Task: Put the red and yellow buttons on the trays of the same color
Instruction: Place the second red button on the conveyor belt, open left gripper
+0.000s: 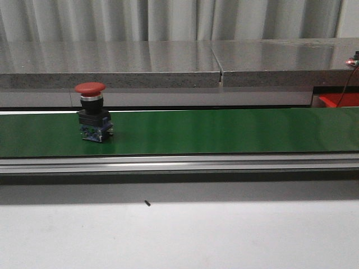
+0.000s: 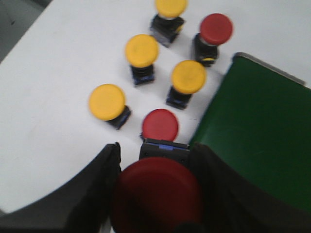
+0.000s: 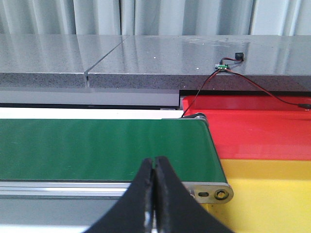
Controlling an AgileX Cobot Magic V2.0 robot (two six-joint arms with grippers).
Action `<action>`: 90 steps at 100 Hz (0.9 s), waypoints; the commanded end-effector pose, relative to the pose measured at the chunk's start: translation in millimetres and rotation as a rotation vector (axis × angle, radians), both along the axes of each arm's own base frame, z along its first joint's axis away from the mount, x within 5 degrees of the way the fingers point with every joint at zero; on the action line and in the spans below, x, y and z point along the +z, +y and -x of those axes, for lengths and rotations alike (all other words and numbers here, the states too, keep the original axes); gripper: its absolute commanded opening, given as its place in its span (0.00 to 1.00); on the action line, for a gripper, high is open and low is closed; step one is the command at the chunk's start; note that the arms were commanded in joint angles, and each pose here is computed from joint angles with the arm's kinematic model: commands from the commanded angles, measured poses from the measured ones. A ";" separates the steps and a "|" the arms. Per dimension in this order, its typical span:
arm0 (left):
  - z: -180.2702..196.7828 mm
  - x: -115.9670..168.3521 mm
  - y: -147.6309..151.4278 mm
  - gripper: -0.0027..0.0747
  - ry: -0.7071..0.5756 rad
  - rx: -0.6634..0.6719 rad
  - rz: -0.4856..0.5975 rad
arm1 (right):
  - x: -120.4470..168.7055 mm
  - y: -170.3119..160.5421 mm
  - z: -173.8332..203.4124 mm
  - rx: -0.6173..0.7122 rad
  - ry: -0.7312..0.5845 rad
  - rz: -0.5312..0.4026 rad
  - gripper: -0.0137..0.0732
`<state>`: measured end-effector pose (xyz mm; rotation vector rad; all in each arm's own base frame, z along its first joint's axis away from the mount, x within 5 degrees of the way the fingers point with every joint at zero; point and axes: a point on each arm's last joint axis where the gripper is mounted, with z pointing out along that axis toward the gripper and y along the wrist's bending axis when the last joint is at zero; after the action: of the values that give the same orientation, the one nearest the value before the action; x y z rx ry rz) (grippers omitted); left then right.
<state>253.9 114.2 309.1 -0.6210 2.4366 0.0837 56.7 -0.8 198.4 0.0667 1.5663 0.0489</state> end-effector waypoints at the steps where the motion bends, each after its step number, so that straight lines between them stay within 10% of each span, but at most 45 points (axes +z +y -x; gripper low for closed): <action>1: -12.9 20.7 -15.3 0.21 -0.097 -0.062 -0.029 | 13.6 0.6 2.5 0.006 -0.112 0.016 0.08; 60: -69.2 -26.9 -39.6 0.24 0.050 -0.219 0.006 | 13.6 0.6 2.5 0.006 -0.112 0.016 0.08; 90: -68.6 -26.2 -42.5 0.77 0.050 -0.224 0.040 | 13.6 0.6 2.5 0.006 -0.112 0.016 0.08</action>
<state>320.9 76.4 259.2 -0.3705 2.6433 -0.0183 56.7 -0.8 198.4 0.0667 1.5663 0.0489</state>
